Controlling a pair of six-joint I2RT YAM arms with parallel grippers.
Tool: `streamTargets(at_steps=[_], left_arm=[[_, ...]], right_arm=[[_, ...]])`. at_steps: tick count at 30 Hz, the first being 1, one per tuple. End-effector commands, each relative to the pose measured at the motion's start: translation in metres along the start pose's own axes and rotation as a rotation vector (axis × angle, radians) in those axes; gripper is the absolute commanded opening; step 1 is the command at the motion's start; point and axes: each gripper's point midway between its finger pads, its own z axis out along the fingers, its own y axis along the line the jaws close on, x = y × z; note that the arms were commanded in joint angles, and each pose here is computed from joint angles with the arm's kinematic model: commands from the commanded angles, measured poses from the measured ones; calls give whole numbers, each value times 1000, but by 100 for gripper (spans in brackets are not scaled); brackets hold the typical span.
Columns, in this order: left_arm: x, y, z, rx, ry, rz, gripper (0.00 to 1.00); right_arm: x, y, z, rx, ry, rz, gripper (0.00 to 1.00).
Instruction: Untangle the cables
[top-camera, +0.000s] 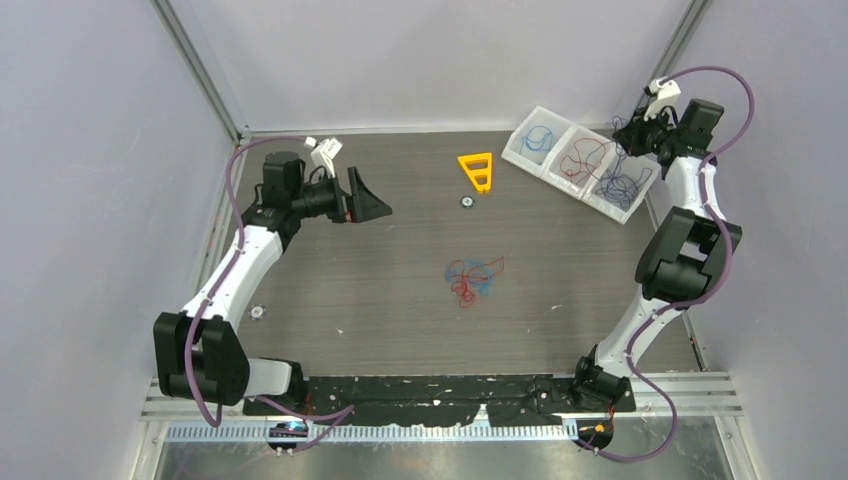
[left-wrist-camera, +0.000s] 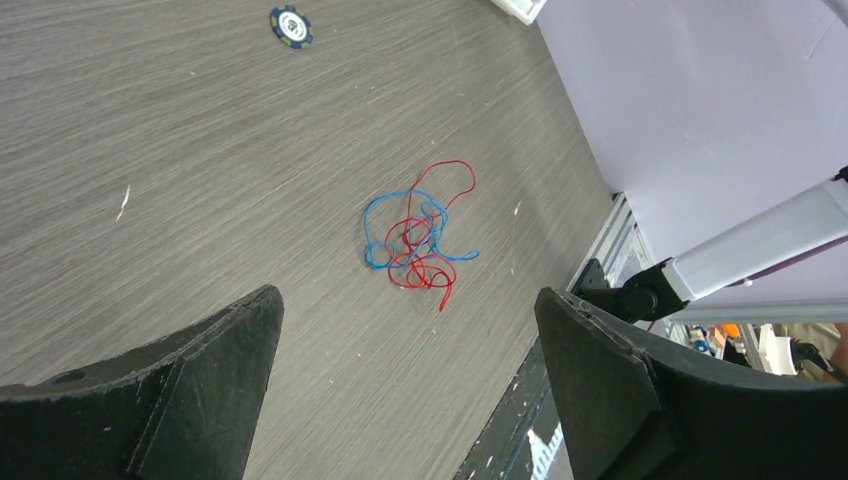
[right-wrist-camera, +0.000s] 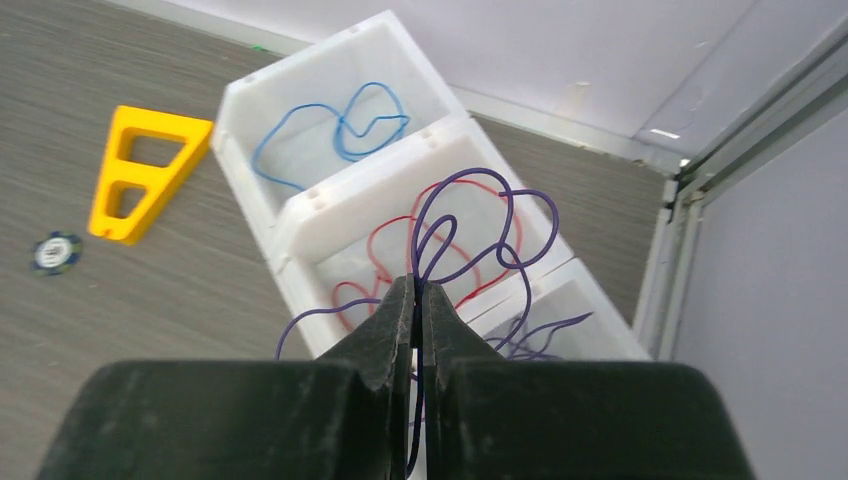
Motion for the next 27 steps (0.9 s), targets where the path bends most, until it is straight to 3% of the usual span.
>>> streamTargets(at_steps=[1,12,27], left_arm=[[-13,-10,-9,-10,-23,82,100],[-19,-4,-7,-46,-17,95,100],[-16,10,-2,-90,11,62,100]], right_arm=[[-31,-42,9,95,-110,-243,5],[40,-80,17,99,35,-307,5],[142,-89,3,19,446,-381,5]])
